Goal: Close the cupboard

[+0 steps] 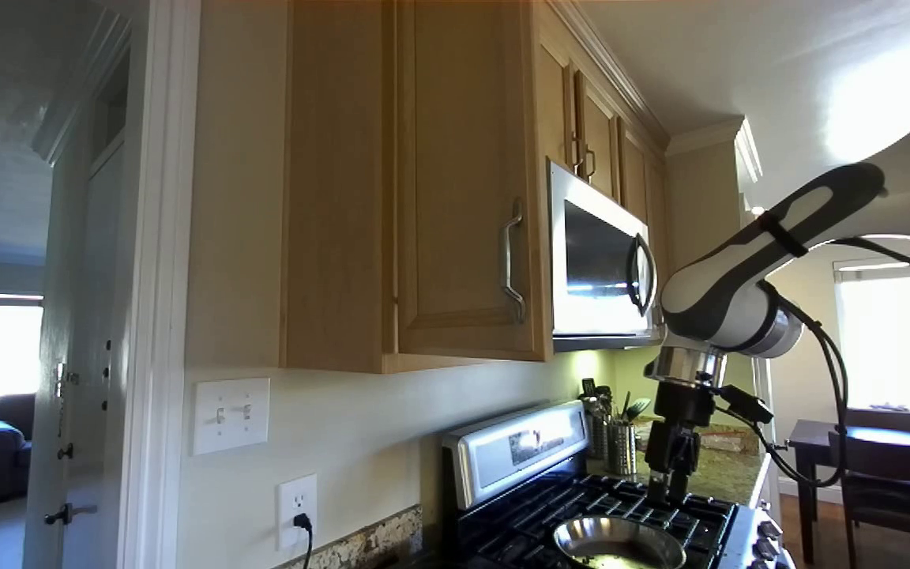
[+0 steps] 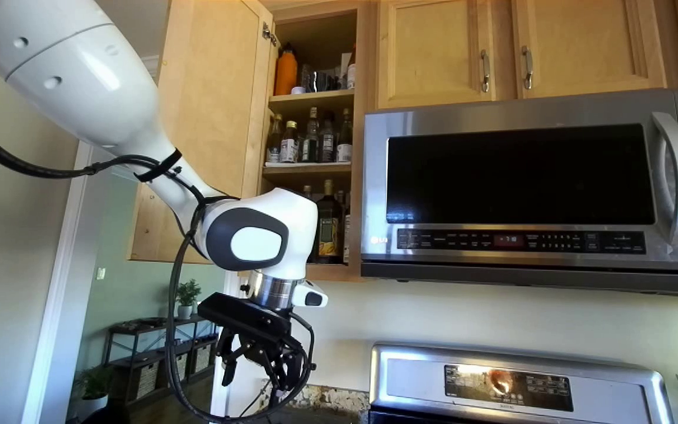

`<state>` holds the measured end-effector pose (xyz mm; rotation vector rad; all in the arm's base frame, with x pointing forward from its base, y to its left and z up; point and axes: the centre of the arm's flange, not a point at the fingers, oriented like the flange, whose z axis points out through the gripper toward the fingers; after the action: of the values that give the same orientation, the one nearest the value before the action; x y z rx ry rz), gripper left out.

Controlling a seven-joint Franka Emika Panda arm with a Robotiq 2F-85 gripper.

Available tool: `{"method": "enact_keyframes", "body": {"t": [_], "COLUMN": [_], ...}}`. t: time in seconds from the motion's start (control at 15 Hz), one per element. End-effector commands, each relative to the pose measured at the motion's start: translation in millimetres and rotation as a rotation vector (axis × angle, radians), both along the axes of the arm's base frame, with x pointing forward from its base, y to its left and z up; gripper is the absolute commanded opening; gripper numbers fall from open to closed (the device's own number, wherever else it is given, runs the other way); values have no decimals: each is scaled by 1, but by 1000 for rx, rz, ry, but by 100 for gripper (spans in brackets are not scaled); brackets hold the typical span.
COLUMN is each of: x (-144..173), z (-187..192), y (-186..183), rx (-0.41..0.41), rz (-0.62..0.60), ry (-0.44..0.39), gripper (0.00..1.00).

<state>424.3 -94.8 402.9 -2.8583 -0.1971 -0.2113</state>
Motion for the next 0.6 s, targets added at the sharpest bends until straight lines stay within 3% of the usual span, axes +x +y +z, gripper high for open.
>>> {"method": "enact_keyframes", "body": {"t": [0.0, 0.53], "x": [-3, -49], "z": [2, 50], "y": [3, 41], "rx": [-2, -60], "rz": [11, 202], "ry": [-10, -170], "gripper": [100, 100]}}
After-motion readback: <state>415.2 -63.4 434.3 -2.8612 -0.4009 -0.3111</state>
